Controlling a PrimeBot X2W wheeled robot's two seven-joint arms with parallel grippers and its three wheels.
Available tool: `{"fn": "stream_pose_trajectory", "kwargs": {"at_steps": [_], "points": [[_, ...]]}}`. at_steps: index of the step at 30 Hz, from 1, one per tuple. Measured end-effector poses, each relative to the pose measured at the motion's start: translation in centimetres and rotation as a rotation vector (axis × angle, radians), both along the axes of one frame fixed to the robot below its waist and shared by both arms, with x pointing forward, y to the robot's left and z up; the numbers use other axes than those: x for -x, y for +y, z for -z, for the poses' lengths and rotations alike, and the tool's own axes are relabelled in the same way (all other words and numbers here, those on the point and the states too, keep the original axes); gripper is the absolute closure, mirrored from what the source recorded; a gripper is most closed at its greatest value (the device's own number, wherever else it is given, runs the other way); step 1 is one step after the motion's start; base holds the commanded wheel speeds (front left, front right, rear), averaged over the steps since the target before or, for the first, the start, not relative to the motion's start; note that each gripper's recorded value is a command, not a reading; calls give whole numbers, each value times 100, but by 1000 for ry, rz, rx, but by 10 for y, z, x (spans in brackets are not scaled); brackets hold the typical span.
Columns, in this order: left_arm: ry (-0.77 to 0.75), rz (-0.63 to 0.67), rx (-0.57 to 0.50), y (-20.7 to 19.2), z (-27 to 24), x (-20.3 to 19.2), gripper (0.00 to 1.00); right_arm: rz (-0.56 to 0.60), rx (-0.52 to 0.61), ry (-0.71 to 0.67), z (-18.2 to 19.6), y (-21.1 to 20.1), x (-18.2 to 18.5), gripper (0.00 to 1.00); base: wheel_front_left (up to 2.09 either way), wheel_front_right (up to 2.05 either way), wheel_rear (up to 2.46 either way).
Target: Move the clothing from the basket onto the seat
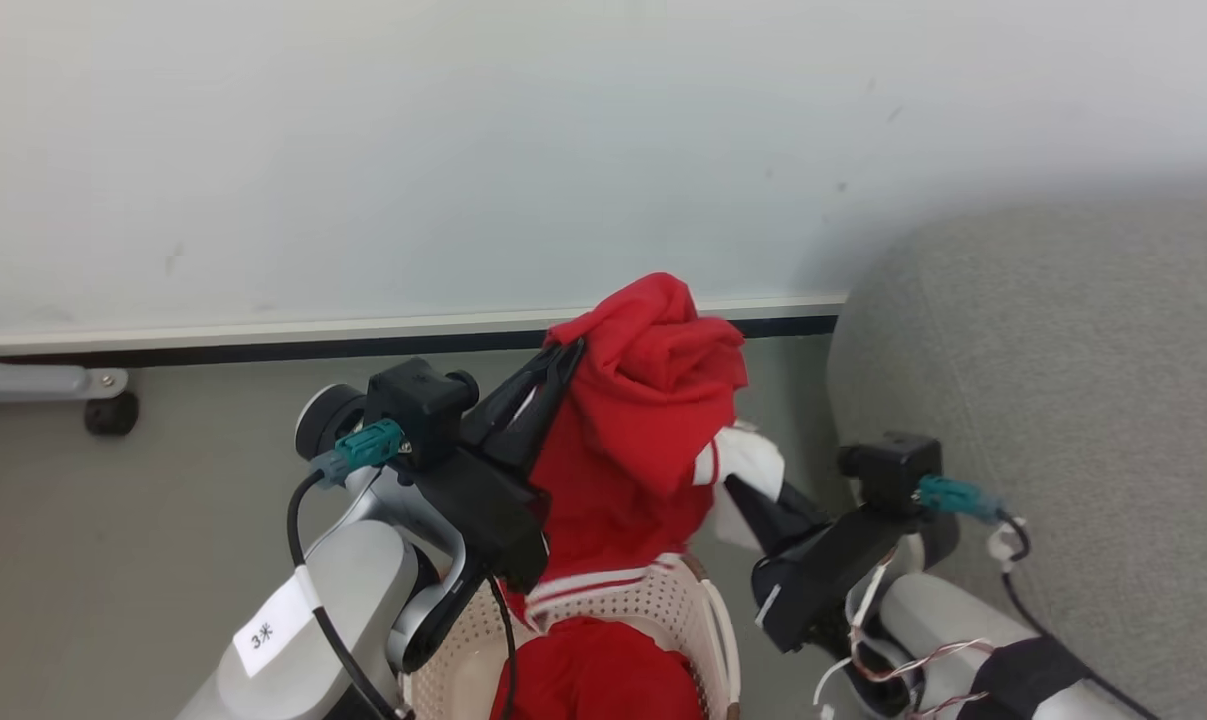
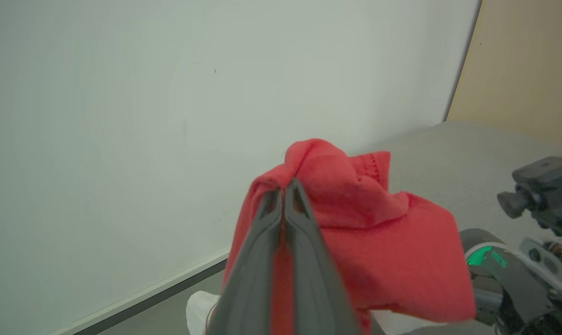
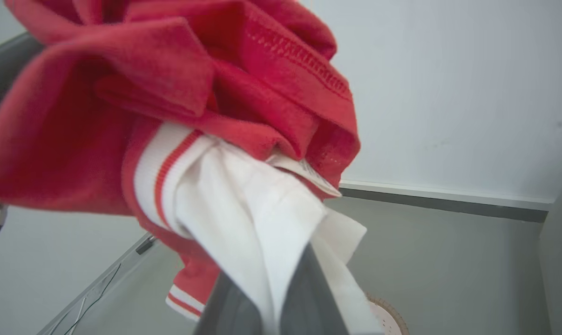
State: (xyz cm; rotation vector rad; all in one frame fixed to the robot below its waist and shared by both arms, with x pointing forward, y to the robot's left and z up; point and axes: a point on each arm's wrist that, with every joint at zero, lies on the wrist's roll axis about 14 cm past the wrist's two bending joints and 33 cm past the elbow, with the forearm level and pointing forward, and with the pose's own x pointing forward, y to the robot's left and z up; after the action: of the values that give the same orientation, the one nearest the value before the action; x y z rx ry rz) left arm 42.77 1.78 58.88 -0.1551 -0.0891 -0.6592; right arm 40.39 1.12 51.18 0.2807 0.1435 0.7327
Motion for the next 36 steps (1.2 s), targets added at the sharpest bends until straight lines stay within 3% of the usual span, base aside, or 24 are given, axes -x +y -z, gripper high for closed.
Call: {"fn": "stream_pose_trajectory", "kwargs": {"at_steps": [8,17,36], "points": [[-4,65,8,-24,0,5,0,189,-37,-63,-25,-70,-19,100,0,0,0],[-21,188,27,-63,-4,20,0,371,-22,-223,-72,-145,-18,100,0,0,0],[-40,416,59,-137,-7,37,0,716,24,-478,-140,-257,49,100,0,0,0]]}}
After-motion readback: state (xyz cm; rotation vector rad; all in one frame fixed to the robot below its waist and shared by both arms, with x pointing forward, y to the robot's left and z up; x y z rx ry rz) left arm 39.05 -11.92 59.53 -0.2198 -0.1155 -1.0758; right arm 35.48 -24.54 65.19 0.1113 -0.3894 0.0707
